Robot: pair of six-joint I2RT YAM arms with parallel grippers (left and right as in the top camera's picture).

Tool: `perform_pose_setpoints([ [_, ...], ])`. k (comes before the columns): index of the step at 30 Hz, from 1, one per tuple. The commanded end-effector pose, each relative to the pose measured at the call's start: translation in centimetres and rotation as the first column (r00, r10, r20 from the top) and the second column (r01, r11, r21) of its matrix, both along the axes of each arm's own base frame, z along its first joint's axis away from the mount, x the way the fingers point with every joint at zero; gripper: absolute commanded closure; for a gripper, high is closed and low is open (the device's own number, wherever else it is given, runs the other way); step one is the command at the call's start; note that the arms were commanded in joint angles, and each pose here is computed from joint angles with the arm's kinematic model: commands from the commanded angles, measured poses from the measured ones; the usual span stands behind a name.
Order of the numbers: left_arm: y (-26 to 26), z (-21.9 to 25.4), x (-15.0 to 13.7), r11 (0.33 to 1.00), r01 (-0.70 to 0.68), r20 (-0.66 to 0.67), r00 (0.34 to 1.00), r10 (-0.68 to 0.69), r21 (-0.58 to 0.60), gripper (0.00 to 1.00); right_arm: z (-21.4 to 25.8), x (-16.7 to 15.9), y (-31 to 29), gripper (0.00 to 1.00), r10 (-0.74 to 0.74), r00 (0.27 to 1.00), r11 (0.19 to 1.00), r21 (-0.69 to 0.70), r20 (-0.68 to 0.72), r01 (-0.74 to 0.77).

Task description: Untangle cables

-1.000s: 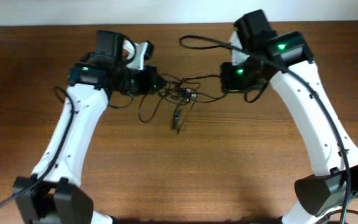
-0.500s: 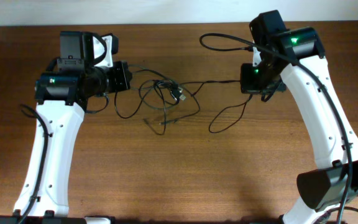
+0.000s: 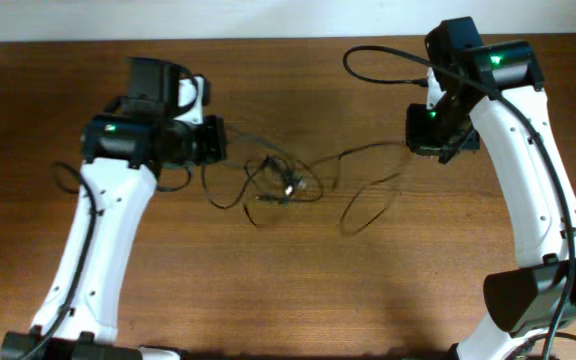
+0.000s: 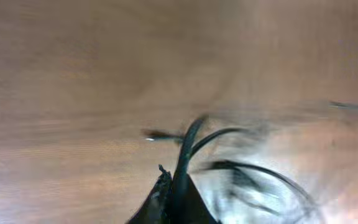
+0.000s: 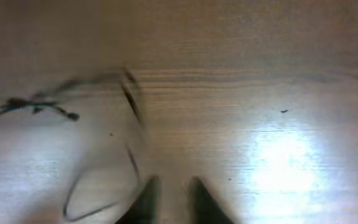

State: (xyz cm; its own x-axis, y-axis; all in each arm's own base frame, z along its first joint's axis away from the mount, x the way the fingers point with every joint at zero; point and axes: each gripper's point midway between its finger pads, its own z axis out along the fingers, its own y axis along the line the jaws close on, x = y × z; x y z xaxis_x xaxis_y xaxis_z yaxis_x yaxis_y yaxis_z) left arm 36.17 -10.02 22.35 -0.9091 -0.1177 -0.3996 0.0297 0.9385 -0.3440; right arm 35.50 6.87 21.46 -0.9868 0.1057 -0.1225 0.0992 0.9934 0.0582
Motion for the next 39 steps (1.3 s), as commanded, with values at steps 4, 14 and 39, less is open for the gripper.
perform_pose_setpoints([
  [4, -3.4, -2.6, -0.6, 0.994, 0.095, -0.056, 0.994, -0.092, 0.047, 0.00, -0.1, -0.1, 0.0, 0.20, 0.012, 1.000, 1.000, 0.019, -0.015, -0.012],
  [14, -2.6, -4.1, -4.4, 0.969, 0.209, -0.195, 0.964, -0.181, 0.133, 0.44, 0.2, 0.7, 1.7, 0.20, 0.076, 0.997, 0.991, 0.105, 0.023, -0.078],
  [39, 5.5, -15.5, -2.8, 0.779, -0.467, 0.026, 0.864, 0.503, 0.418, 0.55, 0.2, 1.2, 1.8, 0.19, 0.076, 0.996, 0.991, 0.107, 0.044, -0.080],
])
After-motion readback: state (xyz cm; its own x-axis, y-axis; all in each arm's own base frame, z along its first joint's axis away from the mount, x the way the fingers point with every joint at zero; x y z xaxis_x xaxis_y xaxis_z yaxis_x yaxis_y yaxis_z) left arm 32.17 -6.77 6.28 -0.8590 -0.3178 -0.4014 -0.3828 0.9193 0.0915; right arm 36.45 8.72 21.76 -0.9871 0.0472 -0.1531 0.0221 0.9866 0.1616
